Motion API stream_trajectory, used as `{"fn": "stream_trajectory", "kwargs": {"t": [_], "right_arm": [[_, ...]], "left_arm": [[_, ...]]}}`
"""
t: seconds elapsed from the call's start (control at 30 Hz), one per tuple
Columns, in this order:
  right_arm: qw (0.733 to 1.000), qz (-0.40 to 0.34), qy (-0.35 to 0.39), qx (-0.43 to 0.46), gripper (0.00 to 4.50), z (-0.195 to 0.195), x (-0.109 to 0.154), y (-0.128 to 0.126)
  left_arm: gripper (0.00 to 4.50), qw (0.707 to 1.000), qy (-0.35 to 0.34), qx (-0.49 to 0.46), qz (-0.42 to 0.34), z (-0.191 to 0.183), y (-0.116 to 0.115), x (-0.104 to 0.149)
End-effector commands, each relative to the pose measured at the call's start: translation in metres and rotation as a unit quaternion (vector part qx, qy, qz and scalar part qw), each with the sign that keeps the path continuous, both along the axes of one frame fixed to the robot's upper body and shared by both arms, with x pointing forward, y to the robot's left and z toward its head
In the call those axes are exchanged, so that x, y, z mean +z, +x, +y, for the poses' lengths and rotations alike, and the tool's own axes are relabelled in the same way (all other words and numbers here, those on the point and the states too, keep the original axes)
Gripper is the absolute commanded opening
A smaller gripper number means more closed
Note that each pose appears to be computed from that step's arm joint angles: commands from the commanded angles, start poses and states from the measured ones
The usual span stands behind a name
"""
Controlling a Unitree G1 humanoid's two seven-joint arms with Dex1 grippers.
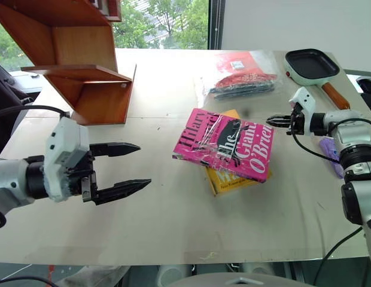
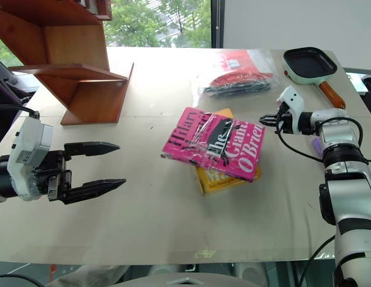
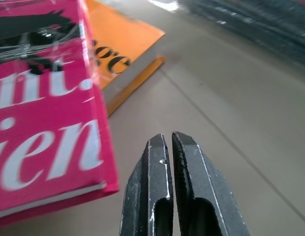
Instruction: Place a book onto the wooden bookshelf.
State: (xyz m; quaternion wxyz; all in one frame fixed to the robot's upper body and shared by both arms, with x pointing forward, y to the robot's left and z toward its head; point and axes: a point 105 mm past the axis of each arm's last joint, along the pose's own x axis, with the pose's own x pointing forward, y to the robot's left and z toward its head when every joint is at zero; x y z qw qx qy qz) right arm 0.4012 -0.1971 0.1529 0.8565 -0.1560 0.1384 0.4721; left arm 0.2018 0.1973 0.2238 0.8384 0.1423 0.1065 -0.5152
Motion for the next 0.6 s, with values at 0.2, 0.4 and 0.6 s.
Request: {"fn": "stream_trajectory", "kwargs": {"t": [0.2, 0.4, 0.6], "right_arm": [[0.996, 0.026, 0.005, 0.083, 0.02, 0.014, 0.008, -0.048], [0.997, 0.017, 0.014, 0.069, 0.02, 0.028, 0.007, -0.058], [0.997, 0.019, 0.026, 0.069, 0.02, 0.041, 0.004, -0.063]], "left_arm": [[4.5, 1.0, 0.008, -0.006, 0.006, -0.002, -0.003, 0.0], [4.5, 1.0, 0.002, -0.012, 0.014, -0.006, 0.0, -0.003], [4.5, 1.0, 0.001, -0.015, 0.016, -0.008, 0.002, -0.003]]}}
